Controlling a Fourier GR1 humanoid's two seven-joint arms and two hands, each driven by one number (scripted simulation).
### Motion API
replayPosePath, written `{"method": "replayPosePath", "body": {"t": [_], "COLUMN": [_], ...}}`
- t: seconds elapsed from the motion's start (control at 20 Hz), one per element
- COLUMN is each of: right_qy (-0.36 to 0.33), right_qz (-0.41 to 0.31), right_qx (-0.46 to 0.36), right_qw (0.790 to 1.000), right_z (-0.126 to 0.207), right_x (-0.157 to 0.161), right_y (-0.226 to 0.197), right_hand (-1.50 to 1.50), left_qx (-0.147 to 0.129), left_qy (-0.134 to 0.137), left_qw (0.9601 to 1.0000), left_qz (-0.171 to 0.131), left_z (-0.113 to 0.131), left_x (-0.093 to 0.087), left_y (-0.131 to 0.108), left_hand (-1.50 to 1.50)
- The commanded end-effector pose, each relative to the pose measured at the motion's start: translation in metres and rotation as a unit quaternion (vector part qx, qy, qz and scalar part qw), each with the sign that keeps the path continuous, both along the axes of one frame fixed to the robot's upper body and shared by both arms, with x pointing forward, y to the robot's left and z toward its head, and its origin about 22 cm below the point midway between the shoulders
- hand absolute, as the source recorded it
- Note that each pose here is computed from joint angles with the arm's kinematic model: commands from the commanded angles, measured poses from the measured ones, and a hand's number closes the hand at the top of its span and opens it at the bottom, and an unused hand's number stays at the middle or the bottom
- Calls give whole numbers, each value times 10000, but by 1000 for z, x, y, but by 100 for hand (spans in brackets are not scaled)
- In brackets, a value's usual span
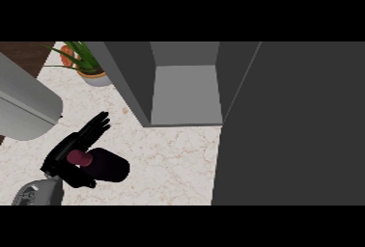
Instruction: Pick up the wine, place it into the cabinet and close the cabinet
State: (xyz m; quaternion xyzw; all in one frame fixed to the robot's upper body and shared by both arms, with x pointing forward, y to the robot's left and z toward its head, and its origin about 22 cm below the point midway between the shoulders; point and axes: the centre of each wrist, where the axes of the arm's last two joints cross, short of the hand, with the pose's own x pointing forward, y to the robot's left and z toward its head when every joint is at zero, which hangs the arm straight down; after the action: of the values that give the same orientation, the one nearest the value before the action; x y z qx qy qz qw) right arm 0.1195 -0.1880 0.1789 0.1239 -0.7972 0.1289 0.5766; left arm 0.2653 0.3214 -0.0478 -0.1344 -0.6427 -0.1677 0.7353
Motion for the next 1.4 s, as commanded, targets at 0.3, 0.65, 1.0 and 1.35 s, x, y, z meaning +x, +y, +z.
{"method": "replayPosePath", "body": {"t": [0.3, 0.65, 1.0, 1.35], "right_qy": [-364, -417, -309, -226], "right_qz": [156, 83, 140, 134], "right_qx": [278, 246, 208, 261], "right_qw": [9988, 9988, 9992, 9993], "right_z": [35, 32, 29, 35], "right_x": [-47, -49, -42, -50], "right_y": [-14, -13, -12, -16], "right_hand": [-150, -150, -150, -150], "left_qx": [-163, -632, -1372, -1530], "left_qy": [267, 453, 696, 829], "left_qw": [9995, 9966, 9867, 9843], "left_qz": [-92, 258, 517, 298], "left_z": [-48, -60, -89, -76], "left_x": [-21, -14, -34, -10], "left_y": [-16, -30, -31, -25], "left_hand": [-150, -150, -150, -150]}}
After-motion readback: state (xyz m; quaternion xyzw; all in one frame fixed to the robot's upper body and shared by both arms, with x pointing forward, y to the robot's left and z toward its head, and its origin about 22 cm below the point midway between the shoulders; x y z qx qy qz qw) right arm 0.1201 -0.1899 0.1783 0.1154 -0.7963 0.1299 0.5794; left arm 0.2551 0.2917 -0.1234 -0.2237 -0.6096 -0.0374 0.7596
